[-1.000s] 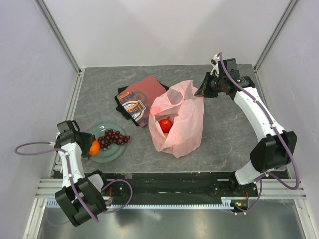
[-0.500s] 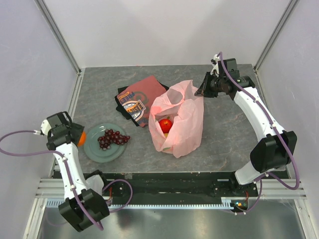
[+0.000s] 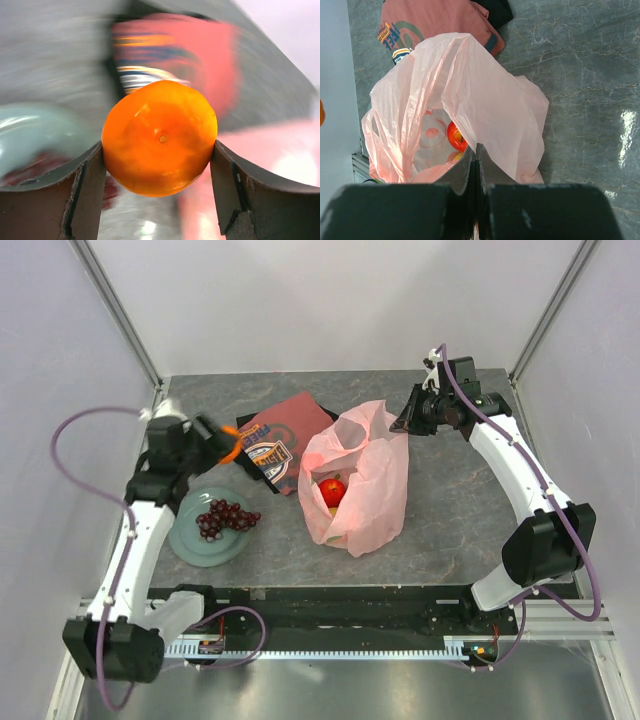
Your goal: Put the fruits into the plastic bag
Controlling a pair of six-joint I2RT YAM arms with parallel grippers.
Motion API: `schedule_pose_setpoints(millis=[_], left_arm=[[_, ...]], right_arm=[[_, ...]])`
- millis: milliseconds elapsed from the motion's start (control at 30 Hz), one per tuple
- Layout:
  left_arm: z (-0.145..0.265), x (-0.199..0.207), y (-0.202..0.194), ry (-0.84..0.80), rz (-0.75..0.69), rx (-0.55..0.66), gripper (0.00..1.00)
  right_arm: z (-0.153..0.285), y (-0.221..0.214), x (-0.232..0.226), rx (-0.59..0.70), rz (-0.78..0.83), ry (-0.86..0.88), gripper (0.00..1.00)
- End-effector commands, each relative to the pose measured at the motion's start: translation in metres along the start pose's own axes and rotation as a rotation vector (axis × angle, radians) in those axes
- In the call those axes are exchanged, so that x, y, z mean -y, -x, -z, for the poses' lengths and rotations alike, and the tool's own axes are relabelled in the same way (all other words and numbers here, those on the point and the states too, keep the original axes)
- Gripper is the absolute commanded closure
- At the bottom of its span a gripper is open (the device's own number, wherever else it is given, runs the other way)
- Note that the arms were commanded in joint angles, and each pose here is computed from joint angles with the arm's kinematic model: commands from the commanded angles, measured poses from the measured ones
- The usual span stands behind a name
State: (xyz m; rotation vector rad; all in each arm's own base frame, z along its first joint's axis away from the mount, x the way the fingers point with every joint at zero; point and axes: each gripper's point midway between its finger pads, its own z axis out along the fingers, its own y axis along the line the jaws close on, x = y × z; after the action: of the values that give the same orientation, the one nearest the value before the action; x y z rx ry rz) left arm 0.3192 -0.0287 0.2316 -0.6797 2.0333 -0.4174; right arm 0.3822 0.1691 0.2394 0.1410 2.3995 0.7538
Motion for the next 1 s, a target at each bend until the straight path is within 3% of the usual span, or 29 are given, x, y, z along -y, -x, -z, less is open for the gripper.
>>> schedule_pose_setpoints(millis=[0, 33, 100, 133, 300, 433, 567, 767, 967], left_arm=[[0.011, 0.134, 0.017, -0.388, -0.2, 0.061, 0.85], [0.03, 0.181, 0.014, -0.562, -0.246, 0.055, 0.84], [0.03, 0.221, -0.006, -0.699, -0.292, -0.018, 0.84], [0.058, 0.259, -0.016, -0.868, -0.328, -0.056, 0.84], [0.096, 0.328, -0.09, -1.215, -0.42, -0.365, 0.84], [0.085, 0.331, -0.137, -1.269, -0.412, -0.569, 0.84], [0.081, 0.324, -0.157, -1.268, -0.399, -0.662, 0.85], [0.054, 0.302, -0.171, -1.144, -0.427, -0.642, 0.85], [0.018, 0.269, -0.177, -0.912, -0.505, -0.572, 0.88]], right_arm=[[0.007, 0.014, -0.012, 0.043, 0.009, 0.038, 1.0], [0.007, 0.014, -0.012, 0.044, 0.011, 0.039, 1.0], [0.008, 0.014, -0.012, 0.043, 0.01, 0.038, 1.0], [0.008, 0.013, -0.013, 0.041, 0.01, 0.04, 1.0], [0.013, 0.014, -0.014, 0.048, 0.01, 0.033, 1.0], [0.017, 0.015, -0.013, 0.055, 0.01, 0.025, 1.0], [0.019, 0.013, -0.012, 0.056, 0.006, 0.015, 0.99], [0.021, 0.012, -0.012, 0.053, 0.008, 0.013, 1.0], [0.021, 0.011, -0.012, 0.048, 0.006, 0.01, 1.0]])
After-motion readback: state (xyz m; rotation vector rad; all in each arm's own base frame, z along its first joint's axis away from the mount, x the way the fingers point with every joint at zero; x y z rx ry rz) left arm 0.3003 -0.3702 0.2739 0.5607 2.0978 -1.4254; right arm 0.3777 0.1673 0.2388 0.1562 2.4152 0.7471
